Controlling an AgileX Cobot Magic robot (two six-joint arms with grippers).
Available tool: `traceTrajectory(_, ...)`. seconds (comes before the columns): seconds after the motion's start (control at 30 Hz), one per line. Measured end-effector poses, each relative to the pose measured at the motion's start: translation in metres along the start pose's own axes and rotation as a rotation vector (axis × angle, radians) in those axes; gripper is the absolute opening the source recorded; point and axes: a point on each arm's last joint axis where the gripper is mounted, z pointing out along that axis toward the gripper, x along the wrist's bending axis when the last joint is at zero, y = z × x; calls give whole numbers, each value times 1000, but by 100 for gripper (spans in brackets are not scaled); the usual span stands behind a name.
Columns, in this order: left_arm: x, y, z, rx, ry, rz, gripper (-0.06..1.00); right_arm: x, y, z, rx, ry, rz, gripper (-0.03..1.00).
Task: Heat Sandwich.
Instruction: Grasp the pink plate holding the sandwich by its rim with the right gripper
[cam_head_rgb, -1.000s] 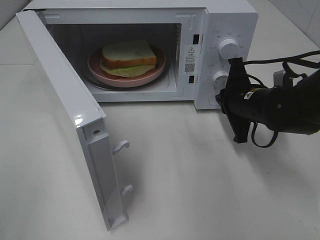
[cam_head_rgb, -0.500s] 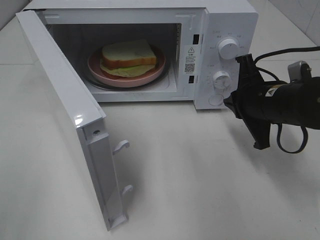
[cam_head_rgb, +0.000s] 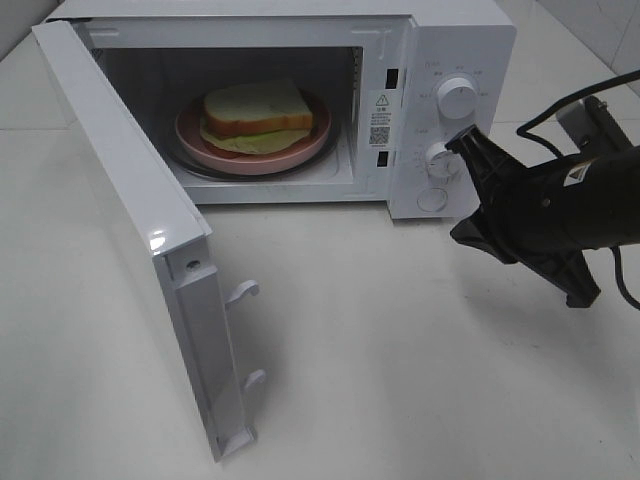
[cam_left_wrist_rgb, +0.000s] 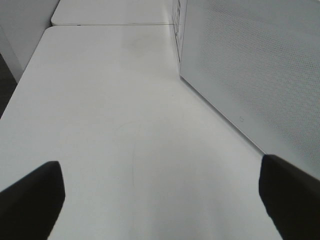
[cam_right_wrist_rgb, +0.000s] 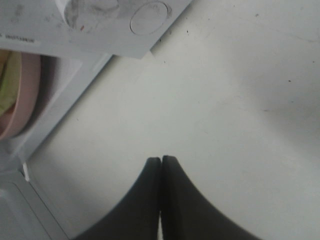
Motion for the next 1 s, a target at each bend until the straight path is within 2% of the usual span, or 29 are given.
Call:
traceTrajectory(0.23,0,0,0,0,0,0,99,-2,-6,-9,95,-63,-186,3)
traceTrajectory(0.33,0,0,0,0,0,0,99,4,-5,-14,147,-102,-347,4)
traceTrajectory(0.37,0,0,0,0,0,0,99,4,-5,-14,147,-102,-347,4)
traceTrajectory(0.47,0,0,0,0,0,0,99,10,-2,-18,182,-144,-493,4)
traceTrajectory(0.6,0,0,0,0,0,0,99,15,3,-21,196,-173,-595,5)
traceTrajectory(0.67,0,0,0,0,0,0,99,20,7,-25,211,-199,-713,6)
traceTrajectory(0.7,0,0,0,0,0,0,99,20,7,-25,211,-199,-713,6)
traceTrajectory(0.77,0,0,0,0,0,0,99,22,9,-28,234,-213,-802,6)
traceTrajectory(0.83,0,0,0,0,0,0,99,26,11,-31,273,-220,-947,7)
traceTrajectory(0.9,0,0,0,0,0,0,99,27,11,-32,284,-220,-994,7)
traceTrajectory(0.93,0,0,0,0,0,0,99,28,12,-34,314,-214,-1115,7)
traceTrajectory(0.97,0,0,0,0,0,0,99,28,12,-35,331,-210,-1179,7)
traceTrajectory(1.0,0,0,0,0,0,0,99,28,12,-35,331,-210,-1179,7)
